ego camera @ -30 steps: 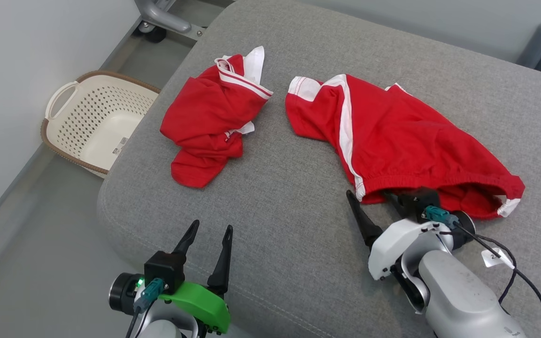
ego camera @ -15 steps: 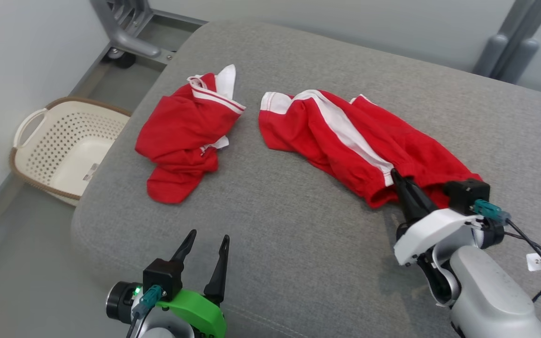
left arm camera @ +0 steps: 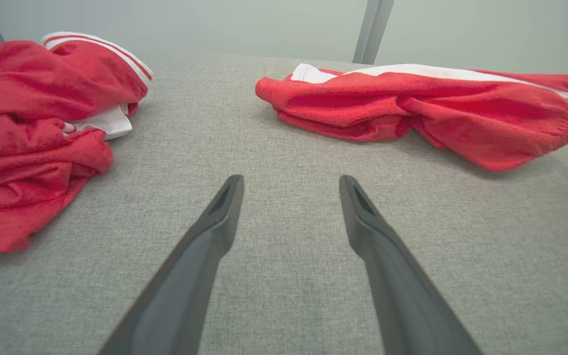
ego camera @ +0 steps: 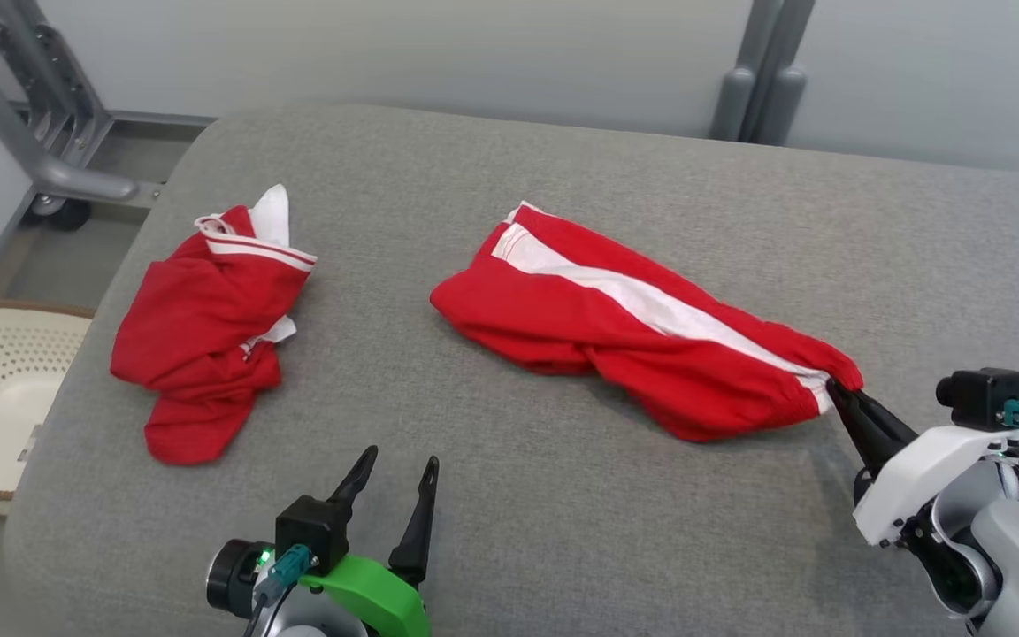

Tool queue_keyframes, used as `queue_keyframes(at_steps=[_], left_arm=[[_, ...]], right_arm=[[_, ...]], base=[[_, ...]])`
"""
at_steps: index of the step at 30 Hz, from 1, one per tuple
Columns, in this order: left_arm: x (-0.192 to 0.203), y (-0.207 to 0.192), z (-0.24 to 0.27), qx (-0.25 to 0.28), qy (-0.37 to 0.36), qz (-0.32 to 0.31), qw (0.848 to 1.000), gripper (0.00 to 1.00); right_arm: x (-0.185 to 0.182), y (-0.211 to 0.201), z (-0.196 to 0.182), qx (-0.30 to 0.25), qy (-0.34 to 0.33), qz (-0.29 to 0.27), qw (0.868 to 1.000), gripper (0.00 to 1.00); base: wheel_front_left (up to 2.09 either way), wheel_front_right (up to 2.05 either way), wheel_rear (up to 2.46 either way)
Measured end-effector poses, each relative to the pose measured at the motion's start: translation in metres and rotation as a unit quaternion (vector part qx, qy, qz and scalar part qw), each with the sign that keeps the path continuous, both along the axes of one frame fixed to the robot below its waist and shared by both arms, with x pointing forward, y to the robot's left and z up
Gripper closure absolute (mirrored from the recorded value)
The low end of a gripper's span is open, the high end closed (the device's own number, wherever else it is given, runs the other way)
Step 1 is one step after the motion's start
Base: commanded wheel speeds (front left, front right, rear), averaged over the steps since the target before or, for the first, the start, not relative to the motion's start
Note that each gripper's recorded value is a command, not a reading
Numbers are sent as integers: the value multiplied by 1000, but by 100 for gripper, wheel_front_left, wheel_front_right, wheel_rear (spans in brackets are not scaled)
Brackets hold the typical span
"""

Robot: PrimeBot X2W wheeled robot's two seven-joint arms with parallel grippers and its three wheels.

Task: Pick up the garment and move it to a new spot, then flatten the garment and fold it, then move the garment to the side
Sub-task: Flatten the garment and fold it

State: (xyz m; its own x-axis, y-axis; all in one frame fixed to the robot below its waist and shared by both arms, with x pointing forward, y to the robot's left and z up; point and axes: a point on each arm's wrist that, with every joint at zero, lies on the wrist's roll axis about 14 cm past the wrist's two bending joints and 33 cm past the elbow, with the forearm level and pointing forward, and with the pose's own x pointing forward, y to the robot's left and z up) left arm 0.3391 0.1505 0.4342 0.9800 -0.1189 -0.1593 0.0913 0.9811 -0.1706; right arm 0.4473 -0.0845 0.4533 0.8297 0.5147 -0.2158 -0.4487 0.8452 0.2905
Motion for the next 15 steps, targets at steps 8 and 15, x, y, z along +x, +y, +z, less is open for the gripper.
queue_keyframes(at_steps=[8, 15], left_arm=[[11, -23, 8, -5, -13, -37, 999, 0], [19, -37, 14, -12, -22, -59, 998, 0]], right_arm=[[-30, -57, -13, -24, 36, -38, 998, 100], [-38, -84, -15, -27, 32, -76, 996, 0]], base=[[0, 0, 0], [0, 0, 0]])
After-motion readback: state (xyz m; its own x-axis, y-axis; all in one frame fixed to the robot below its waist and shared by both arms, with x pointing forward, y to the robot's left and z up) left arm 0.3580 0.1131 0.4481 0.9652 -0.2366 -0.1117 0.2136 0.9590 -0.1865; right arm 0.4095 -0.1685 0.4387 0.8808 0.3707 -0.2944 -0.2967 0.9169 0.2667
